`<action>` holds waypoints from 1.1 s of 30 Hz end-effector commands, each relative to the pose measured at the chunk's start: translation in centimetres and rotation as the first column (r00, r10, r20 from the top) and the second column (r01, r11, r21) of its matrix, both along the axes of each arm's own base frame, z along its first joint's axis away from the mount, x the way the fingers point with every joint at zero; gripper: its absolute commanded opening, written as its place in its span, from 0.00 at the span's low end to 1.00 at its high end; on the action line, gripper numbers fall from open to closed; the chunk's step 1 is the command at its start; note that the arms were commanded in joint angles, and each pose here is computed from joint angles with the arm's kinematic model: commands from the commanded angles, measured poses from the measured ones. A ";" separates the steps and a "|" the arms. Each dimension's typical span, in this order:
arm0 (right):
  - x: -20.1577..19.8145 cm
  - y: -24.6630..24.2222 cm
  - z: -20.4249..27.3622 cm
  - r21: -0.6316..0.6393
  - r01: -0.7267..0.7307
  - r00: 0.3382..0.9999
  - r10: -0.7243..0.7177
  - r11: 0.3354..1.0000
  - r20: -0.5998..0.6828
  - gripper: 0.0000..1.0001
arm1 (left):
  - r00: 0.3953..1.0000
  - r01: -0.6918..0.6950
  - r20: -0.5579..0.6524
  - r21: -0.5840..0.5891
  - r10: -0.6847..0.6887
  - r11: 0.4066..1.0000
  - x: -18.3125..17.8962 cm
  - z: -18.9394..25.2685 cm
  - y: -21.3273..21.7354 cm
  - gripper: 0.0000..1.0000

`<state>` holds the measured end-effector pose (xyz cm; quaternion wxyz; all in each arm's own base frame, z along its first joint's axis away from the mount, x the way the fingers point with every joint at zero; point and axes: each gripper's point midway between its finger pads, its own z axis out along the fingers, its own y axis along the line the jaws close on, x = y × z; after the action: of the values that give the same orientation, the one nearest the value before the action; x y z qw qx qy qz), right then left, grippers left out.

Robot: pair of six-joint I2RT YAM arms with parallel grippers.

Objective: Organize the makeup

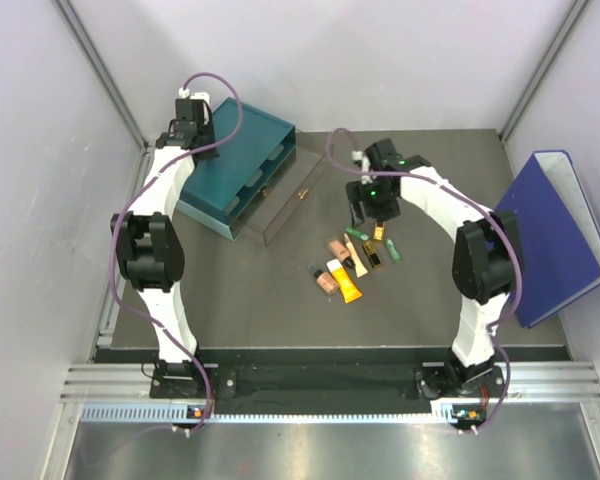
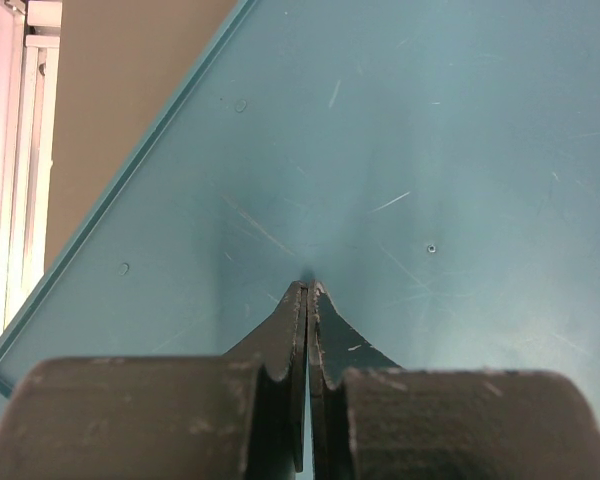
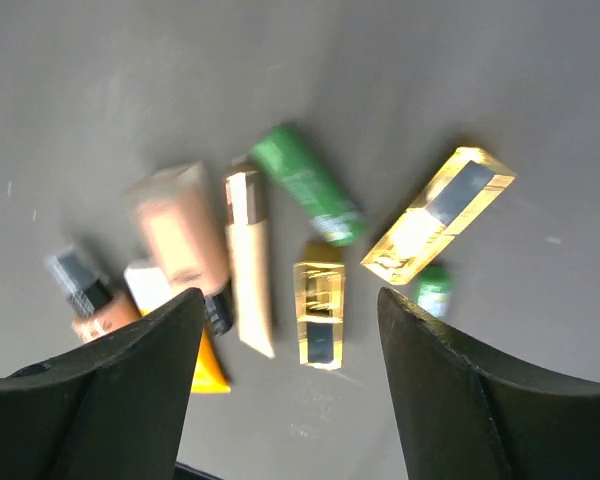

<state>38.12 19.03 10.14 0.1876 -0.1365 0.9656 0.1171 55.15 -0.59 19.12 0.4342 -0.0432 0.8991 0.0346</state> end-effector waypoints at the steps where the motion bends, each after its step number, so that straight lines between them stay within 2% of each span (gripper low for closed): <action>1: -2.4 3.8 1.2 -0.082 -0.235 0.969 0.241 0.968 0.059 0.70 | 0.985 0.013 -0.173 0.012 -0.011 1.000 -1.9 -5.8 0.2 0.00; 6: -3.9 6.7 0.3 -0.063 -0.355 0.932 0.358 0.933 0.052 0.69 | 0.983 0.012 -0.185 0.009 -0.010 1.000 -2.1 -6.2 0.1 0.00; 8: -4.4 7.1 -0.5 -0.095 -0.380 0.923 0.384 0.920 0.031 0.69 | 0.982 0.011 -0.191 0.008 -0.009 1.000 -2.2 -6.3 0.1 0.00; 20: -5.1 8.4 -5.3 -0.089 -0.432 0.901 0.427 0.897 -0.072 0.66 | 0.979 0.019 -0.203 0.021 -0.014 1.000 -2.3 -6.6 0.3 0.00; 22: -4.9 8.8 -5.9 -0.085 -0.438 0.898 0.433 0.895 -0.077 0.59 | 0.979 0.019 -0.205 0.024 -0.013 1.000 -2.3 -6.5 0.4 0.00; 23: -4.8 8.9 -6.1 -0.084 -0.440 0.897 0.434 0.894 -0.084 0.51 | 0.979 0.019 -0.205 0.025 -0.014 0.999 -2.3 -6.5 0.3 0.00; 24: -4.8 8.9 -6.4 -0.084 -0.442 0.896 0.435 0.893 -0.093 0.29 | 0.978 0.019 -0.208 0.026 -0.014 0.999 -2.3 -6.6 0.3 0.01; 27: -4.7 8.9 -6.4 -0.090 -0.444 0.895 0.436 0.892 -0.096 0.04 | 0.976 0.020 -0.215 0.026 -0.014 0.999 -2.4 -6.9 0.3 0.01; 29: -4.5 8.7 -5.5 -0.098 -0.443 0.896 0.437 0.891 -0.072 0.00 | 0.977 0.020 -0.214 0.020 -0.015 1.000 -2.4 -6.8 0.2 0.01; 33: -4.6 8.6 -3.2 -0.092 -0.447 0.894 0.446 0.890 -0.031 0.00 | 0.976 0.022 -0.215 0.014 -0.018 1.000 -2.4 -6.9 0.1 0.01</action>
<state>33.21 26.98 4.41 0.1147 -0.3463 0.9252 0.1041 55.43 -0.56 18.98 0.4366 -0.0384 0.8981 0.0368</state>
